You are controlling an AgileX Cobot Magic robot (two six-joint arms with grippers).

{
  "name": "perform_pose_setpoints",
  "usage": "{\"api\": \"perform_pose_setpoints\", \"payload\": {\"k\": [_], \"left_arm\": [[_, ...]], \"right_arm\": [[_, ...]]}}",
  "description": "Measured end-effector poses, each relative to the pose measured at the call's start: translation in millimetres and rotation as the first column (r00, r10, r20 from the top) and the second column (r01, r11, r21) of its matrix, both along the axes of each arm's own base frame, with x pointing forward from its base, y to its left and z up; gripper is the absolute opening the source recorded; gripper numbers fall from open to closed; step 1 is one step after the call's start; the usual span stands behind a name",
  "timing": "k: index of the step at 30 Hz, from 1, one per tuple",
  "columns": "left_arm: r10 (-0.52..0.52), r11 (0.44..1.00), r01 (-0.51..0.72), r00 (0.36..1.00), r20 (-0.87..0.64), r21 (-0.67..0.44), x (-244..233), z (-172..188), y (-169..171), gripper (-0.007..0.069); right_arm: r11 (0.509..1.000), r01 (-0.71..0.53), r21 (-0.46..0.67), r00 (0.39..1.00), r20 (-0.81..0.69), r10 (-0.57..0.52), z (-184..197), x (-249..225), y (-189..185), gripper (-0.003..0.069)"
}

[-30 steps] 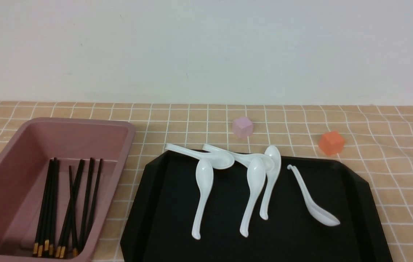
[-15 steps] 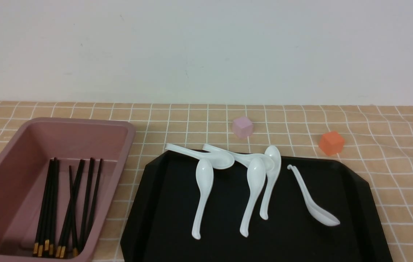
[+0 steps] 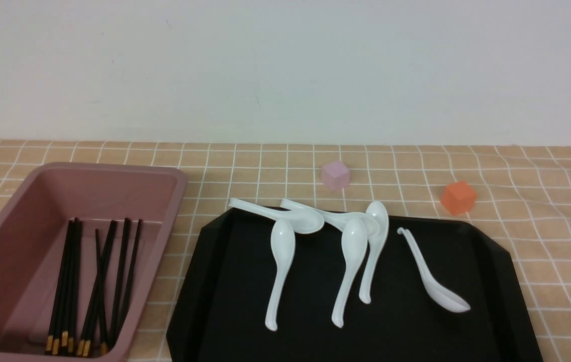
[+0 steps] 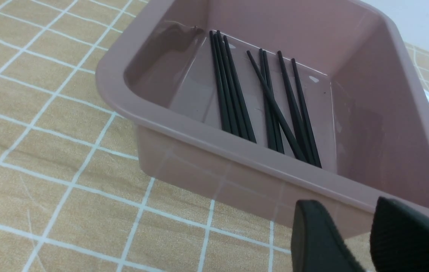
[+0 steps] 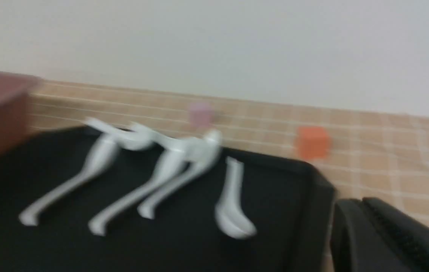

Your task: On brown tablecloth take chopsticks from black tray and put them in box.

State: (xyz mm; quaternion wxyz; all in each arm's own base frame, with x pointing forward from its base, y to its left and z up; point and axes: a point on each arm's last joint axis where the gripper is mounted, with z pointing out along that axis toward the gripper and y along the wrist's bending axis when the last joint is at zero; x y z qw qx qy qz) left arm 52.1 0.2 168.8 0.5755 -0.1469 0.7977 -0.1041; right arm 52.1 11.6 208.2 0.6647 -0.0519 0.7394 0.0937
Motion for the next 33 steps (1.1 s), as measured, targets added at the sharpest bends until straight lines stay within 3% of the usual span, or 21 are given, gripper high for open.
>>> {"api": "perform_pose_setpoints", "payload": {"k": [4,18,33], "left_arm": [[0.000,1.000,0.000,1.000,0.000,0.000,0.0,0.0,0.0,0.0238],[0.000,1.000,0.000,1.000,0.000,0.000,0.0,0.0,0.0,0.0238],[0.000,1.000,0.000,1.000,0.000,0.000,0.0,0.0,0.0,0.0238]], "right_arm": [[0.993,0.110,-0.031,0.991,-0.070,-0.112,-21.9,2.4,-6.3,0.0048],[0.978,0.198,-0.062,0.963,-0.174,-0.206,-33.5,0.8,-11.7,0.0065],[0.978,0.202,-0.060,0.962,-0.174,-0.209,-33.2,0.7,-11.9,0.0085]]}}
